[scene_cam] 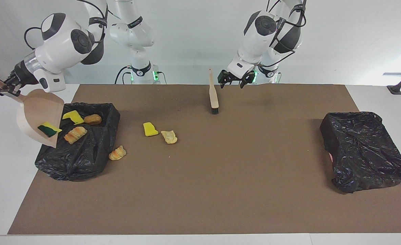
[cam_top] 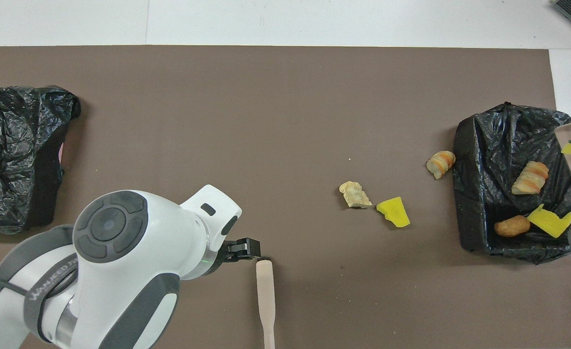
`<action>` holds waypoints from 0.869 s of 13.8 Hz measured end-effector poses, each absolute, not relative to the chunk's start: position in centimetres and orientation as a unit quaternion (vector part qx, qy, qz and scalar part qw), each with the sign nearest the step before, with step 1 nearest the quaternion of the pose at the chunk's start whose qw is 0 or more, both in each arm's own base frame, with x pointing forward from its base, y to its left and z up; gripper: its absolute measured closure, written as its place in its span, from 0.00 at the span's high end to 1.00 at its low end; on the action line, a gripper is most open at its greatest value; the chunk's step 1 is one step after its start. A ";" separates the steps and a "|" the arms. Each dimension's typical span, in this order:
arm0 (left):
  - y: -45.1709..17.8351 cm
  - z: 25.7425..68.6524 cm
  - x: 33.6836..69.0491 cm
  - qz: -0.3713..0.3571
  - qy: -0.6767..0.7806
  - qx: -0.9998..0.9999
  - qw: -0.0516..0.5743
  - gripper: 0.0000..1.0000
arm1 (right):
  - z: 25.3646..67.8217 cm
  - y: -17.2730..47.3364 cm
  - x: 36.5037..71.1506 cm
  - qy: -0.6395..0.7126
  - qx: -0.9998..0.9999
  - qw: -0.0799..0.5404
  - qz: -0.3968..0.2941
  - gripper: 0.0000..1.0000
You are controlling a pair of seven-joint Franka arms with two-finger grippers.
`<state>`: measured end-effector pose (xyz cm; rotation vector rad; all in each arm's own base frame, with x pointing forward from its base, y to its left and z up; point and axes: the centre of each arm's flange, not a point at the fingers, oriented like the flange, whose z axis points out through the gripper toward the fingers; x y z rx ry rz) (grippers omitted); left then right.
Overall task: Sweep and dump trash in bin
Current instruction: 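Release the brush on the table and withdraw the left gripper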
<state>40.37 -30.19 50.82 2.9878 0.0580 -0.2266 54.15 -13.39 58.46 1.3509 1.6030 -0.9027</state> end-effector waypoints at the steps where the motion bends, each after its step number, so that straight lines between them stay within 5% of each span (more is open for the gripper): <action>1: -29.7 51.6 41.0 -0.062 0.013 0.996 0.066 1.00 | 58.7 -13.0 54.0 0.641 0.535 0.418 -0.359 0.32; 7: -25.2 55.6 46.3 -0.016 -0.054 0.998 0.018 1.00 | 53.4 -10.8 54.1 0.651 0.529 0.404 -0.364 0.32; 12: -19.0 60.6 50.8 0.000 -0.089 0.996 0.003 1.00 | 58.8 -11.9 53.6 0.629 0.540 0.430 -0.357 0.32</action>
